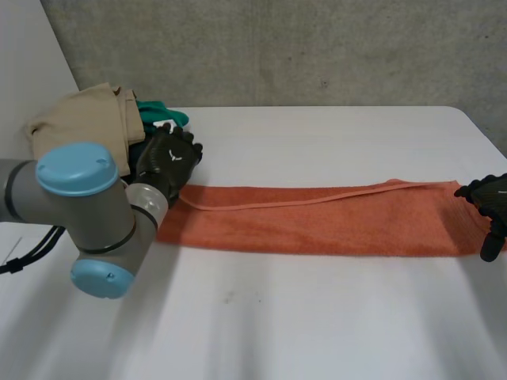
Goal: Fold the laundry.
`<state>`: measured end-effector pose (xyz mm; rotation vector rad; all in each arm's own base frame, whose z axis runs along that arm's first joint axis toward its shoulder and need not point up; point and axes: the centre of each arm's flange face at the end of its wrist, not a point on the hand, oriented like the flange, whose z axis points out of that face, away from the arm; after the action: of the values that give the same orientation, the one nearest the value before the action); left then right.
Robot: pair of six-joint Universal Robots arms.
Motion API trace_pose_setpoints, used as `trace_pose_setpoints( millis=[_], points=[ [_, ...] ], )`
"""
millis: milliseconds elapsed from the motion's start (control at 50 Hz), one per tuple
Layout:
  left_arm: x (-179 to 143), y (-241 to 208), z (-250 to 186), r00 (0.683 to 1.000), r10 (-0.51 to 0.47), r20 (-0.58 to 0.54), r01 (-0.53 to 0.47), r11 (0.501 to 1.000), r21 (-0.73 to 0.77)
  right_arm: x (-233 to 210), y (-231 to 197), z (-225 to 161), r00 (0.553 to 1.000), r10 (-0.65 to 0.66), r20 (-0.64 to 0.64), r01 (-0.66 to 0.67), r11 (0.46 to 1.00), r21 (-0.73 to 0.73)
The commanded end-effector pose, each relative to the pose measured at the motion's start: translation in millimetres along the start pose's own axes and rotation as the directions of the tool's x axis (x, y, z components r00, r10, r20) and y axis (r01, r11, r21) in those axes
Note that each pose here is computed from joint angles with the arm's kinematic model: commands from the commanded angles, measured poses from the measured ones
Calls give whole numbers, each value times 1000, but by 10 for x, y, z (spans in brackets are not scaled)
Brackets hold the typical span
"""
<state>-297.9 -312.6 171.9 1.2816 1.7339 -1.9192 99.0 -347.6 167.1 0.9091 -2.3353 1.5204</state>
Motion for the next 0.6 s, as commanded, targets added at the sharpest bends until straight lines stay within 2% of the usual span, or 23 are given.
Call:
trace_pose_setpoints(
  millis=[20, 140, 220, 280, 300, 340, 380, 480, 600],
  points=[
    [88, 286, 335, 1000, -17, 11, 17, 999, -32, -58, 34, 49, 1000, -9, -10, 9, 1000, 15],
    [162, 361, 490, 999, -53, -3, 53, 999, -13, -37, 31, 78, 999, -18, -36, 19, 999, 34],
    [125, 325, 661, 992, -121, 21, 120, 992, 44, -33, 22, 96, 999, -20, -44, 22, 999, 45],
    [-123, 294, 876, 961, -251, 113, 240, 965, 107, -22, 16, 105, 998, -19, -53, 22, 998, 53],
    [-310, 356, 973, 928, -322, 186, 305, 945, 115, -28, 15, 108, 998, -18, -55, 21, 998, 57],
    [-416, 381, 1021, 894, -373, 248, 353, 928, 120, -29, 17, 109, 998, -16, -56, 20, 998, 58],
    [-434, 402, 1003, 876, -387, 287, 376, 922, 95, -31, 28, 106, 998, -15, -55, 17, 998, 53],
    [-222, 417, 860, 897, -377, 231, 378, 925, 39, -20, 60, 101, 998, -10, -54, 12, 999, 42],
    [-257, 286, 620, 904, -375, 206, 377, 926, 30, -17, 70, 98, 999, -18, -49, 20, 999, 39]
  ],
)
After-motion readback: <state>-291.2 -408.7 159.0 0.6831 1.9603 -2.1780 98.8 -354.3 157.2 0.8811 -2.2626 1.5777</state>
